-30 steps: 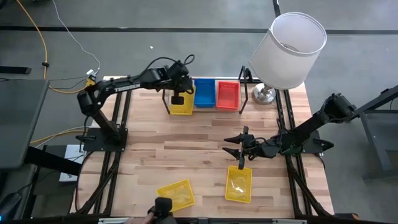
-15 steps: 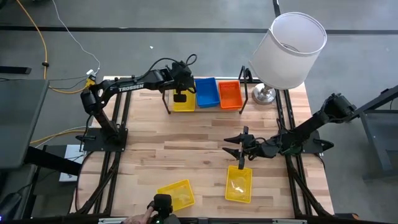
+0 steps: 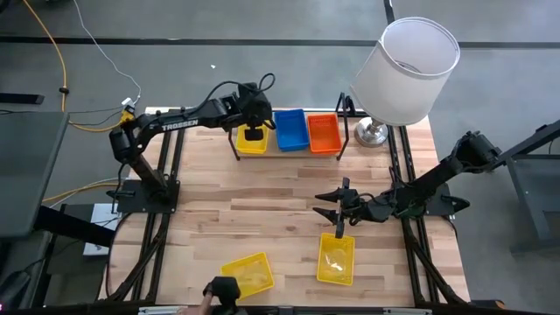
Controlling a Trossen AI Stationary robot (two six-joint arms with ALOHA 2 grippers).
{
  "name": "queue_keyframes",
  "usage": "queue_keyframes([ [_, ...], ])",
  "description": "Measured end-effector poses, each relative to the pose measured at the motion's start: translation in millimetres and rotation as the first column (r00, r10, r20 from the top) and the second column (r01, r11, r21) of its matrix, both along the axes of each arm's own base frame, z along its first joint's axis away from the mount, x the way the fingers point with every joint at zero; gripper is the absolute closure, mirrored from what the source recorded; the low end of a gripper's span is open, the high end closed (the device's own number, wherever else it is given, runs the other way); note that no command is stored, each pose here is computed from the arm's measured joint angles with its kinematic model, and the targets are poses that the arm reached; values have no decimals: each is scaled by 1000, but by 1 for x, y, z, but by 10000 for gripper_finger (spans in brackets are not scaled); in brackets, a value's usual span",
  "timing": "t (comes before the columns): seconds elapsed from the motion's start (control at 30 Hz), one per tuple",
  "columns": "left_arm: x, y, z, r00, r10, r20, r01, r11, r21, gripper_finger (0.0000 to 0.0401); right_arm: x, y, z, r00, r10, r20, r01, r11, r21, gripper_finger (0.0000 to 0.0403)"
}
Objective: Stack baskets on shelf by color
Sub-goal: Stack the left yellow bin on top of the other yellow bin on the shelf
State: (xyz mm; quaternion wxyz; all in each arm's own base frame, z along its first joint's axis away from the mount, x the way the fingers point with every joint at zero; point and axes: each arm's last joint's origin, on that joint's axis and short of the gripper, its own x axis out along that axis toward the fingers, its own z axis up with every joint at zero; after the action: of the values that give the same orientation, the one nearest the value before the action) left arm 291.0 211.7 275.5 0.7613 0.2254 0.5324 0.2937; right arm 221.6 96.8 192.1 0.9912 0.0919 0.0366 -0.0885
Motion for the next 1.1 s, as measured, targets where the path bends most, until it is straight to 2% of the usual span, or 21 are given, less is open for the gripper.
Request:
queue_keyframes([
  [0.13,2,-16,10,998,-6,69,7,1000,-21,259,0,0,0,1000,0,0,0,1000,0,222],
  [0.27,0,-41,22,984,-44,174,73,984,-164,267,0,0,0,1000,0,0,0,1000,0,222],
  [0.33,1,-57,25,970,-44,238,111,954,-278,271,0,0,0,1000,0,0,0,1000,0,222],
  [0.4,2,-76,28,957,-55,286,169,905,-390,274,0,0,0,1000,0,0,0,1000,0,222],
  [0.5,7,-111,24,935,-121,332,278,833,-479,280,0,0,0,1000,1,1,-1,1000,4,222],
  [0.67,19,-187,-6,887,-326,328,455,741,-493,289,0,0,0,1000,15,0,-15,1000,9,222],
  [0.87,20,-277,-41,758,-552,348,651,600,-465,290,0,0,0,1000,15,1,-15,1000,10,222],
  [0.93,19,-303,-42,710,-600,369,704,575,-418,290,0,0,0,1000,15,5,-15,1000,12,222],
  [1.1,14,-353,-51,626,-682,379,780,534,-327,290,0,1,2,1000,15,15,-15,1000,17,222],
])
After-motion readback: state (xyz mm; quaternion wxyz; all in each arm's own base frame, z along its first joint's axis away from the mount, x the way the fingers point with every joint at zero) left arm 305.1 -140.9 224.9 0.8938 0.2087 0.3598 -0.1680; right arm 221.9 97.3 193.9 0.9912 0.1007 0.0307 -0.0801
